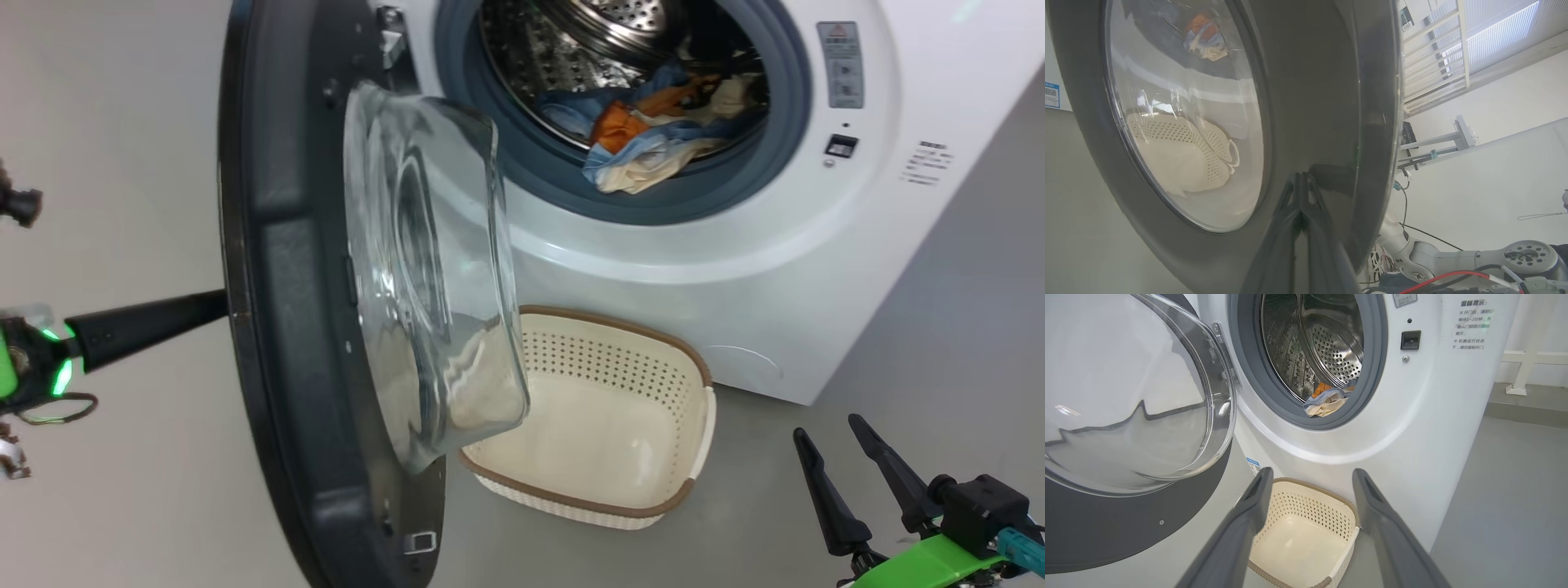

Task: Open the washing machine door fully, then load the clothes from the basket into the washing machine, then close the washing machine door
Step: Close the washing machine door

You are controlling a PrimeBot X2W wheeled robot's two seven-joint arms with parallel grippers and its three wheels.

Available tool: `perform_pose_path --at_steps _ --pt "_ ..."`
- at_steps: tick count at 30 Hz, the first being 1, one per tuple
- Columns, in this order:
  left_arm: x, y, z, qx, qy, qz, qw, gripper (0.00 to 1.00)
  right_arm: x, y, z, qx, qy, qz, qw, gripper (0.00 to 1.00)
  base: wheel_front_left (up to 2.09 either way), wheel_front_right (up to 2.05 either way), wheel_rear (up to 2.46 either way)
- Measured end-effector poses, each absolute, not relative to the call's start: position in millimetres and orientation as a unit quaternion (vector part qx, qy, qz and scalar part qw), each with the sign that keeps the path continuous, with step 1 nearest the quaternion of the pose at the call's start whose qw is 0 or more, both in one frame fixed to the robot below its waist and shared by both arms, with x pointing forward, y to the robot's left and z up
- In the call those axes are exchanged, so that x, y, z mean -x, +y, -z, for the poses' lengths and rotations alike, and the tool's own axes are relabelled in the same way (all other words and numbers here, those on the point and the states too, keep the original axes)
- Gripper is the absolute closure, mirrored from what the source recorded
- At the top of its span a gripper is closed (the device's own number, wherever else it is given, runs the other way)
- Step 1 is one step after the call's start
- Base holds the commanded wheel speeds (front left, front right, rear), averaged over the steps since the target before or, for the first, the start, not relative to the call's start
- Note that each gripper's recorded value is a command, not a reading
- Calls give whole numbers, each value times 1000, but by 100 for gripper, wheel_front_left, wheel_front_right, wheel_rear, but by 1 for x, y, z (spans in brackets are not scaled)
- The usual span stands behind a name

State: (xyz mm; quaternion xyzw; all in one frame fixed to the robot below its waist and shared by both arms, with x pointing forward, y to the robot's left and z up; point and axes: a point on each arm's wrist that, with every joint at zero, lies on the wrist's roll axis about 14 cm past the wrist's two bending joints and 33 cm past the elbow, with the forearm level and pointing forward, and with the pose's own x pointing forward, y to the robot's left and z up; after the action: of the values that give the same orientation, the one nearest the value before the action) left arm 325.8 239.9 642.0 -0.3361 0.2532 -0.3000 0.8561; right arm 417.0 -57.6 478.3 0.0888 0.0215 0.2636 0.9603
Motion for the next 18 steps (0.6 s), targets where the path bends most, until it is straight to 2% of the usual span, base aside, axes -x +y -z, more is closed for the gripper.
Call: perform_pose_path --at_steps 18 --pt "-387 160 -644 320 263 404 816 100 -397 -117 -476 -48 15 -187 981 0 0 0 0"
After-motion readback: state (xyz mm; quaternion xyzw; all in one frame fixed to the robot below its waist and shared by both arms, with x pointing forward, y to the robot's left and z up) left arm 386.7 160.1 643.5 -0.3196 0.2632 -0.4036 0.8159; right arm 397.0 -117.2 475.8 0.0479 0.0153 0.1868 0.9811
